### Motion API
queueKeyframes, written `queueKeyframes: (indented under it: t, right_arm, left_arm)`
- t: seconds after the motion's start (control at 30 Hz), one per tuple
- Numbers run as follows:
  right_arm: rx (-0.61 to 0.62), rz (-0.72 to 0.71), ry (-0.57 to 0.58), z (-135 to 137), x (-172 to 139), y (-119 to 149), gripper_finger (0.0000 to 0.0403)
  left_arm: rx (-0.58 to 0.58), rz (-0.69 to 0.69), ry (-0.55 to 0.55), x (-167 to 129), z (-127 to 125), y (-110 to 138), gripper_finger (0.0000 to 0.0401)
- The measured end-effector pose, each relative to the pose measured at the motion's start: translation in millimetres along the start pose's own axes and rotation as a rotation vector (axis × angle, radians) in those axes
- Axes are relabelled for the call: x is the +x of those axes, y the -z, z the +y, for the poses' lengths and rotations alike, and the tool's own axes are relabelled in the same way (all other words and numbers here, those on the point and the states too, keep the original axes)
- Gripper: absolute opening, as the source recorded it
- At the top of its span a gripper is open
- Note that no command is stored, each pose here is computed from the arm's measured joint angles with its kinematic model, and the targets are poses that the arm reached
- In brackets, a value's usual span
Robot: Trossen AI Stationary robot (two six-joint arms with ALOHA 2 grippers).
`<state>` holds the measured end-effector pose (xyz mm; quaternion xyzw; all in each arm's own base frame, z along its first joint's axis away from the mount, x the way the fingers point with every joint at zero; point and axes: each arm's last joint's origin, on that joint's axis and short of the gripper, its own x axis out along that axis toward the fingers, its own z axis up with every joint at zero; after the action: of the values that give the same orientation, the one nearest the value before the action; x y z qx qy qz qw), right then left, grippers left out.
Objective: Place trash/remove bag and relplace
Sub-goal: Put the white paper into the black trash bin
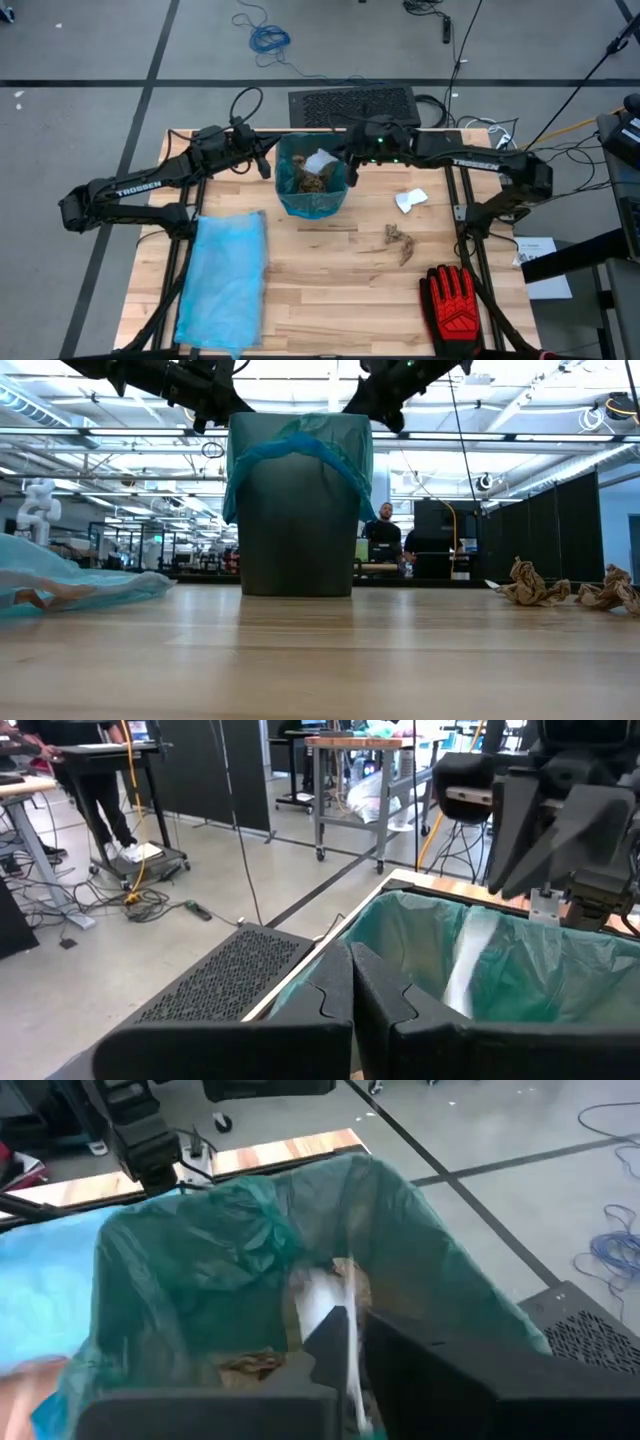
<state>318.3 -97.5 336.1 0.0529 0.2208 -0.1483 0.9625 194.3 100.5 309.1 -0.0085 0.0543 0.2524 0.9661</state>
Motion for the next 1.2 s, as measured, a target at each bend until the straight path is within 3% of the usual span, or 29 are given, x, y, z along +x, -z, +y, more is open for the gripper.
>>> queueKeyframes:
  t: [0.23, 0.33, 0.43, 0.53, 0.67, 0.8, 1.0, 1.2]
  right_arm:
    - [-0.029, -0.011, -0.003, 0, 0, -1, 0.0138]
    - [-0.091, -0.025, -0.067, 4, -16, -6, 0.0174]
    - [-0.187, 0.011, -0.105, 12, -40, -5, 0.0174]
    - [-0.176, 0.155, -0.119, 14, -60, 7, 0.0145]
    - [-0.101, 0.386, -0.055, 22, -70, 30, 0.0114]
    - [-0.073, 0.563, 0.023, 33, -63, 67, 0.0118]
    - [0.123, 0.777, 0.151, 34, -53, 137, 0.0164]
    - [0.183, 0.831, 0.34, 32, -50, 191, 0.0226]
  left_arm:
    - [0.001, 0.021, 0.001, 0, 0, 2, 0.0]
    - [0.001, 0.023, 0.0, 0, 0, 2, 0.0]
    - [0.003, 0.023, 0.001, 0, 0, 2, 0.0]
    - [0.008, 0.022, 0.0, 0, 0, 2, 0.0]
    - [0.008, 0.022, -0.014, 0, 1, 2, 0.0]
    - [0.004, 0.022, -0.036, 0, 5, 2, 0.0]
    - [-0.003, 0.022, -0.046, 0, 7, 2, 0.0]
    - [-0.003, 0.022, -0.046, 0, 7, 2, 0.0]
